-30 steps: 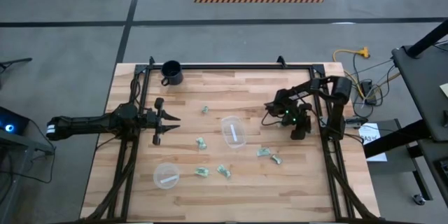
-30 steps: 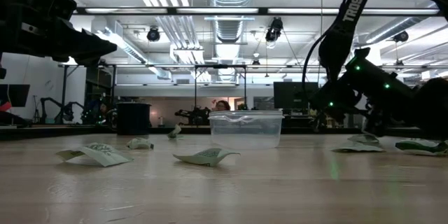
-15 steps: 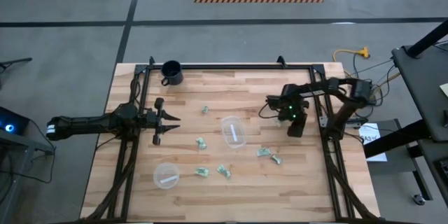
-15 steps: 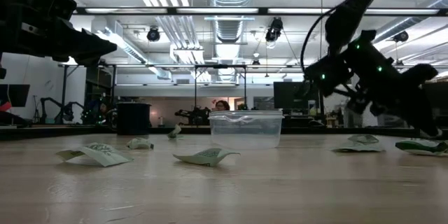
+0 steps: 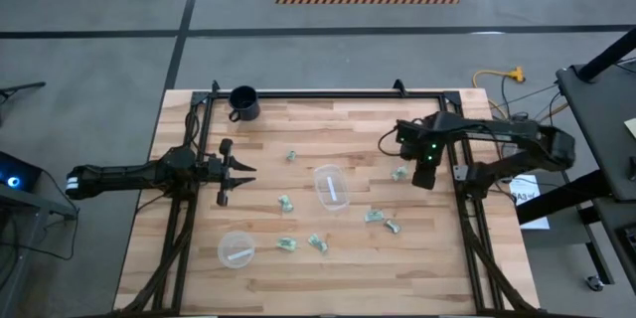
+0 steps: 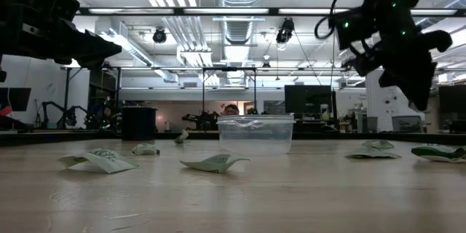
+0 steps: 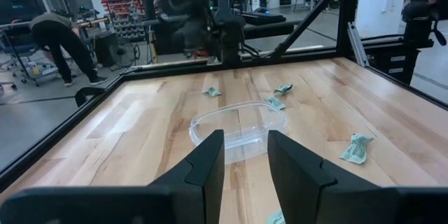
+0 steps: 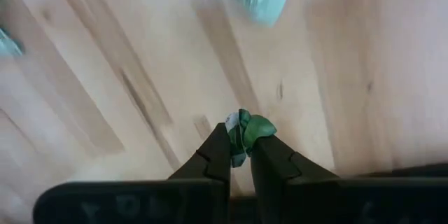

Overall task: Pick and place items into bin
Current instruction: Put the stevia packet into the transparent bin

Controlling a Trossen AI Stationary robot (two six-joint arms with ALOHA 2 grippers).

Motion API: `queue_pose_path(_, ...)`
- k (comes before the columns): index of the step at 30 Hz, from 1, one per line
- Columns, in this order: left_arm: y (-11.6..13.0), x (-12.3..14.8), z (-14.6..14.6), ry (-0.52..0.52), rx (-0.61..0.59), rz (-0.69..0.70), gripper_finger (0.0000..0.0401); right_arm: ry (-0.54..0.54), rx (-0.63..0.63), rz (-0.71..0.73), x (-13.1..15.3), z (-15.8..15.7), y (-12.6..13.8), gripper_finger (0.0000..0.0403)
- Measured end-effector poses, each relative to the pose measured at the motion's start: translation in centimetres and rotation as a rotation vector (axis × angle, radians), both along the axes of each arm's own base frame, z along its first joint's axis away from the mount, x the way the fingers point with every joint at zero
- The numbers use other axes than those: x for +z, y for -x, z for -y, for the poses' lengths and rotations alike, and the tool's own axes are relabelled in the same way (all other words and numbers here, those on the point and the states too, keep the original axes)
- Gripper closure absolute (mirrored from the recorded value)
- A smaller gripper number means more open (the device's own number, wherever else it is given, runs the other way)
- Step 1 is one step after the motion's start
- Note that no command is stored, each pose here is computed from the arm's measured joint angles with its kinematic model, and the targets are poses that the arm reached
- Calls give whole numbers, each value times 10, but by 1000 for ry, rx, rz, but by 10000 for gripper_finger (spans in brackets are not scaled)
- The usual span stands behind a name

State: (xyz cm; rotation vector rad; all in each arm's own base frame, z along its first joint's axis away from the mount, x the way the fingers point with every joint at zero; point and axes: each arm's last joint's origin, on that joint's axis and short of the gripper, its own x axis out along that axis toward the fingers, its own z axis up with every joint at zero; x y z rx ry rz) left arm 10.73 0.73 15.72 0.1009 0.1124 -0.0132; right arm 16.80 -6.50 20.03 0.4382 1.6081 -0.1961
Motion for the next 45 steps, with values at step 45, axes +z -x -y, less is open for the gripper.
queue_pose_path(45,0,0,0,0,0,0,307,307,-83,1444,8,-41,-23,382)
